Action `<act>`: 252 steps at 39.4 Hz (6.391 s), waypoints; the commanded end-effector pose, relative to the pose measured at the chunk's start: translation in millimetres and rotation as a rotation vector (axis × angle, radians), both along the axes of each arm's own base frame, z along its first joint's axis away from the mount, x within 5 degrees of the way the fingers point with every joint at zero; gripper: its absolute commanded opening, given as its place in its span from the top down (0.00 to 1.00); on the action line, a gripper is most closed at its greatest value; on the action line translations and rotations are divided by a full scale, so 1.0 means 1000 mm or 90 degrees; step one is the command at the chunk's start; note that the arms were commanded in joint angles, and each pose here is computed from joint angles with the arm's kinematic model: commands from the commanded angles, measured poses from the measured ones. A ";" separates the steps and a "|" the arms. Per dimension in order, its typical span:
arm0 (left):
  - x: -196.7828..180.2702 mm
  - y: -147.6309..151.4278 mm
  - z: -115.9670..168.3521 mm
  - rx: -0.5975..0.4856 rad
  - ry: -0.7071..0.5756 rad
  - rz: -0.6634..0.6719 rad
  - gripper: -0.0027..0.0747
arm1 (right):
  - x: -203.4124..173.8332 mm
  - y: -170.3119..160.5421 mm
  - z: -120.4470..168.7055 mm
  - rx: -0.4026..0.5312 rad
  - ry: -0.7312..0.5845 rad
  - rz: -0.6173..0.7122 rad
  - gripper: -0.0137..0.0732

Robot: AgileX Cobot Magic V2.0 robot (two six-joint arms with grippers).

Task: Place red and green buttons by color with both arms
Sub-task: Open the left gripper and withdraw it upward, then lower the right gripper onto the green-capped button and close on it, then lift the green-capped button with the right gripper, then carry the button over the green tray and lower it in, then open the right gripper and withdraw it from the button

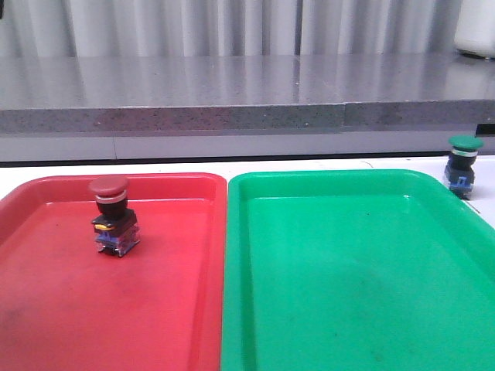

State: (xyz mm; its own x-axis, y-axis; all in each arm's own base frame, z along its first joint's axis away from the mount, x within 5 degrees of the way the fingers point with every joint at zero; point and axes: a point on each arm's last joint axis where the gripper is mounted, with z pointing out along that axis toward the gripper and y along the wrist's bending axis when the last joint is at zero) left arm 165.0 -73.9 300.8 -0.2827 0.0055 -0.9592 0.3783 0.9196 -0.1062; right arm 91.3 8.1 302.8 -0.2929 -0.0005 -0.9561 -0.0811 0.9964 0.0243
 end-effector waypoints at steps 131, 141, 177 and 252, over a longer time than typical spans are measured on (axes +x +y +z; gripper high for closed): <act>-0.078 0.034 0.021 -0.086 -0.189 -0.005 0.99 | 0.220 0.095 -0.053 -0.022 -0.016 0.173 0.62; -0.078 0.034 0.021 -0.086 -0.189 -0.005 0.99 | 0.180 0.101 -0.101 0.023 -0.014 0.190 0.62; -0.078 0.034 0.021 -0.086 -0.189 -0.005 0.99 | 0.168 0.104 -0.161 0.056 0.072 0.213 0.55; -0.078 0.034 0.021 -0.088 -0.192 -0.006 0.99 | 0.130 0.085 -0.168 0.100 -0.013 0.184 0.10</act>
